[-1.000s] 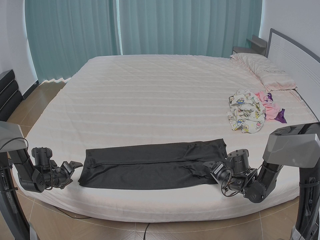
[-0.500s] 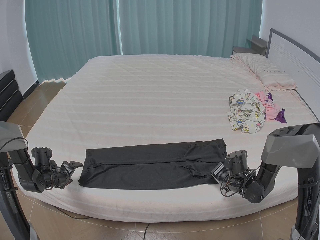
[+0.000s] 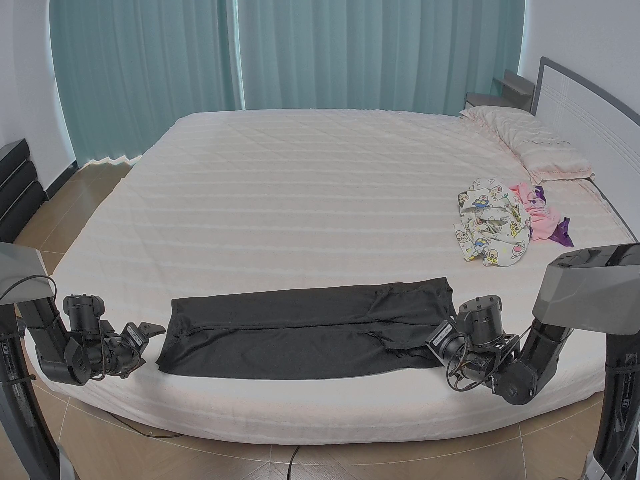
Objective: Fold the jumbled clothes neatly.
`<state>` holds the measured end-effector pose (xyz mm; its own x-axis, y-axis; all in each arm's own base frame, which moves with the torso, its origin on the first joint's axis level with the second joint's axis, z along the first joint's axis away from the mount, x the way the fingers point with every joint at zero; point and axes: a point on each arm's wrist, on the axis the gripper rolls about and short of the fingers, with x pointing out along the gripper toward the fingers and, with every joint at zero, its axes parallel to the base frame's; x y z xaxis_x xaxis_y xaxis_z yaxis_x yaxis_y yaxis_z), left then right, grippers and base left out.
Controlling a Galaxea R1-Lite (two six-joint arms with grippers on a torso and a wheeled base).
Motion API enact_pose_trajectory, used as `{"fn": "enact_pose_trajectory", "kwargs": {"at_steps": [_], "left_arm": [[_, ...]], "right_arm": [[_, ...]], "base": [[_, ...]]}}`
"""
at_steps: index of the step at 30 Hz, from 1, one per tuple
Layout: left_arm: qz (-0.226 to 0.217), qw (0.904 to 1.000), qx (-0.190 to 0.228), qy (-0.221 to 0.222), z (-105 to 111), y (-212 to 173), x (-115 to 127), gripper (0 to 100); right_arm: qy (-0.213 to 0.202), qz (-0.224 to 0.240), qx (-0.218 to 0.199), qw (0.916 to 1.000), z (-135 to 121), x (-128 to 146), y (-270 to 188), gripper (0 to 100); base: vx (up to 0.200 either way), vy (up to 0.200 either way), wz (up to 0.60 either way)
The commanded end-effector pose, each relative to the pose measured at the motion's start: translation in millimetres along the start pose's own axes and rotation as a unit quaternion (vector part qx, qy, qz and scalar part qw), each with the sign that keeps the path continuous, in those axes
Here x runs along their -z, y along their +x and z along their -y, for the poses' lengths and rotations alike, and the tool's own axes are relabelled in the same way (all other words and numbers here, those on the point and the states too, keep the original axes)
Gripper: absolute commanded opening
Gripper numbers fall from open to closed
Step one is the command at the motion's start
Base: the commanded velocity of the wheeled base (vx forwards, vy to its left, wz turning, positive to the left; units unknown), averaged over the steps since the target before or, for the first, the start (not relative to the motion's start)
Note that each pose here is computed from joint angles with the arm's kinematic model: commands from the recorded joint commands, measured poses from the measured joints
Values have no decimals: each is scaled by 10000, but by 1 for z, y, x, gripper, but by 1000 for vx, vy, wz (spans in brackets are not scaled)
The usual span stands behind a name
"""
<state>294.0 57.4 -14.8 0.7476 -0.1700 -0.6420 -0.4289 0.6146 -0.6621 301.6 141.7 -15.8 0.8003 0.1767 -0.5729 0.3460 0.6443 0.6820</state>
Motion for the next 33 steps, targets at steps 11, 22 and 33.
{"fn": "enact_pose_trajectory", "kwargs": {"at_steps": [11, 22, 33], "left_arm": [[14, 10000, 7, -6, 0, 0, -1, 100], [14, 10000, 7, -6, 0, 0, -1, 100], [14, 10000, 7, -6, 0, 1, -1, 100]], "right_arm": [[-304, 75, -348, 9989, -18, -20, -32, 0], [-452, -45, -353, 9983, -31, -38, -35, 0], [-697, -291, -348, 9965, -44, -49, -45, 0]], "base": [[0, 0, 0], [0, 0, 0], [0, 0, 0]]}}
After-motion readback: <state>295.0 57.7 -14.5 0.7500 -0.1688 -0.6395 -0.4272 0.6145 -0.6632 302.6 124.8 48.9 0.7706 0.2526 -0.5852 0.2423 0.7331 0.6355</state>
